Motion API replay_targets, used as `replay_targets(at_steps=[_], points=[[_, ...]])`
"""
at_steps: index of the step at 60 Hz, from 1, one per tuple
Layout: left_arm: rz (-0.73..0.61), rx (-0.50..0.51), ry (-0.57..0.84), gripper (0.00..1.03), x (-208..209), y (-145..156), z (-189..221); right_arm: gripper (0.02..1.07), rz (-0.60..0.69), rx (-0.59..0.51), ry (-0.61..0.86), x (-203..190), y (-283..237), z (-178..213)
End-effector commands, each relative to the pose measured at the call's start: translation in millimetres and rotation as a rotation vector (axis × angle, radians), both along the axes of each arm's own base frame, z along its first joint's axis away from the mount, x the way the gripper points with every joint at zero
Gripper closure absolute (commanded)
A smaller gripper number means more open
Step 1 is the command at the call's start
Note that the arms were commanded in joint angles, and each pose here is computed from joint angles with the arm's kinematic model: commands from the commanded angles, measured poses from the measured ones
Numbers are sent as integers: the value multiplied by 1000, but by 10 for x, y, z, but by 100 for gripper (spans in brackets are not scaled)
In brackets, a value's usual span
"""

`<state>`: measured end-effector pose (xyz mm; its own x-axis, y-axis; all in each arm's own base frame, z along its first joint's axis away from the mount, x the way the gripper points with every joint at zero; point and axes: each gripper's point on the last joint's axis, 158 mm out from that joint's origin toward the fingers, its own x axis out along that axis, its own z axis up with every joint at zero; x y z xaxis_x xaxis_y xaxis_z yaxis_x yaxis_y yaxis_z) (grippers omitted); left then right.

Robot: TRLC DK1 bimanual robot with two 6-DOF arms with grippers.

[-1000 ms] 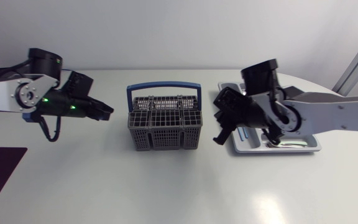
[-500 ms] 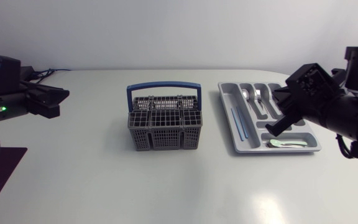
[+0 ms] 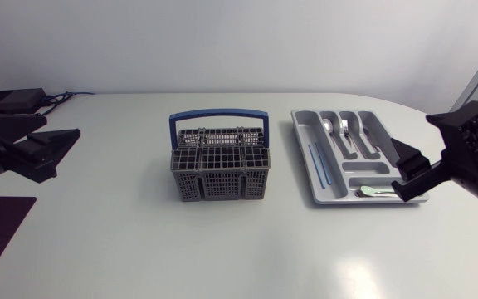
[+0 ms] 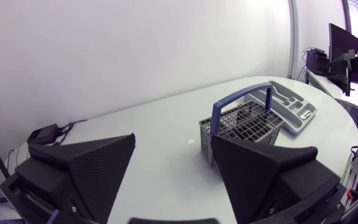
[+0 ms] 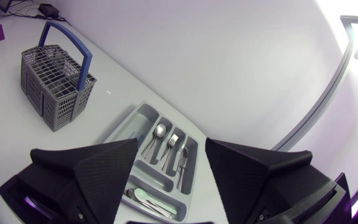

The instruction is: Unload the cutlery basket into the drawer organizer.

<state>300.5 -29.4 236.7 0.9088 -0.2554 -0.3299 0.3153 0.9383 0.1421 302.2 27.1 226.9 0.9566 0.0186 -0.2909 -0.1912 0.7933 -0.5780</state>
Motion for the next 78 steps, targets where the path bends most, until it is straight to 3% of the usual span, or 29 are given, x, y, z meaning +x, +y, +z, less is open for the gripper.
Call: replay_targets(at_steps=[1, 18, 29, 78], points=[[15, 15, -6, 5, -64, 43, -53, 6, -40, 18, -3, -73, -93, -53], [89, -18, -109, 5, -262, 167, 74, 6, -126, 42, -108, -305, -348, 33], [77, -49, -86, 5, -306, 106, -86, 6, -148, 102, -231, -500, -407, 166], [238, -144, -208, 5, -453, 215, -687, 6, -146, 519, -232, -490, -320, -566]])
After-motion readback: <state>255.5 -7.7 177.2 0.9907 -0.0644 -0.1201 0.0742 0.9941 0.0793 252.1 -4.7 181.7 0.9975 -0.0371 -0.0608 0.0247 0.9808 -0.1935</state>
